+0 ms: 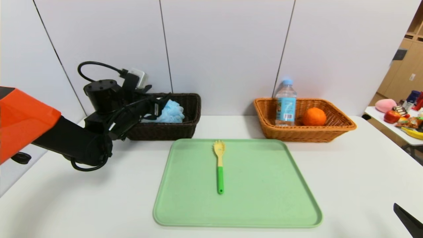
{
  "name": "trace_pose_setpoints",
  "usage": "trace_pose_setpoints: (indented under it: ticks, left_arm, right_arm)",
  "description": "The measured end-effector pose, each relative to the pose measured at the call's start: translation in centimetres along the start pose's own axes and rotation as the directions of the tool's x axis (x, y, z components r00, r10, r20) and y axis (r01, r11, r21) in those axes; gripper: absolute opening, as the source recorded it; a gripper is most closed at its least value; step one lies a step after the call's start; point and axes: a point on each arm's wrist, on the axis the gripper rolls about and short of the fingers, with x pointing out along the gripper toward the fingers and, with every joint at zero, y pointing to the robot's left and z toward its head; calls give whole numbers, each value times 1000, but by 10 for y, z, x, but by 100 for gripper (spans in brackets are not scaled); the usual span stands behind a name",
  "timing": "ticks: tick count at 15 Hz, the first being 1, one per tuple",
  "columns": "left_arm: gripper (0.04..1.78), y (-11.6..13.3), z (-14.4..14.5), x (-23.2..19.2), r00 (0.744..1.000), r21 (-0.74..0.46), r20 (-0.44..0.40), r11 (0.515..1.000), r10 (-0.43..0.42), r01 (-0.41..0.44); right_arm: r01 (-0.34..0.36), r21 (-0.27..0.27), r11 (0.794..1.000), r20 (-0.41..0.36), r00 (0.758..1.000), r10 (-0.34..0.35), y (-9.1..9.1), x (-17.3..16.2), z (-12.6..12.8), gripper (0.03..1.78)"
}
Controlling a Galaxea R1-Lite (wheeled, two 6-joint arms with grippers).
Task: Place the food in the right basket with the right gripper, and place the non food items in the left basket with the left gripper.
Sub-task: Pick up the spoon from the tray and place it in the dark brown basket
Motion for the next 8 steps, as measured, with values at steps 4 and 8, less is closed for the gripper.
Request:
trace_pose_setpoints:
  ticks: [4, 8]
  left_arm:
    - [144, -2, 39, -16, 998, -30, 56, 1000, -6, 8]
    - [154, -37, 29, -51, 996, -107, -72, 993, -47, 39]
  right_arm:
    - [3, 4, 1000, 7, 1000, -3, -1, 0, 2, 170]
    - [3, 5, 1000, 10, 1000, -3, -1, 0, 3, 170]
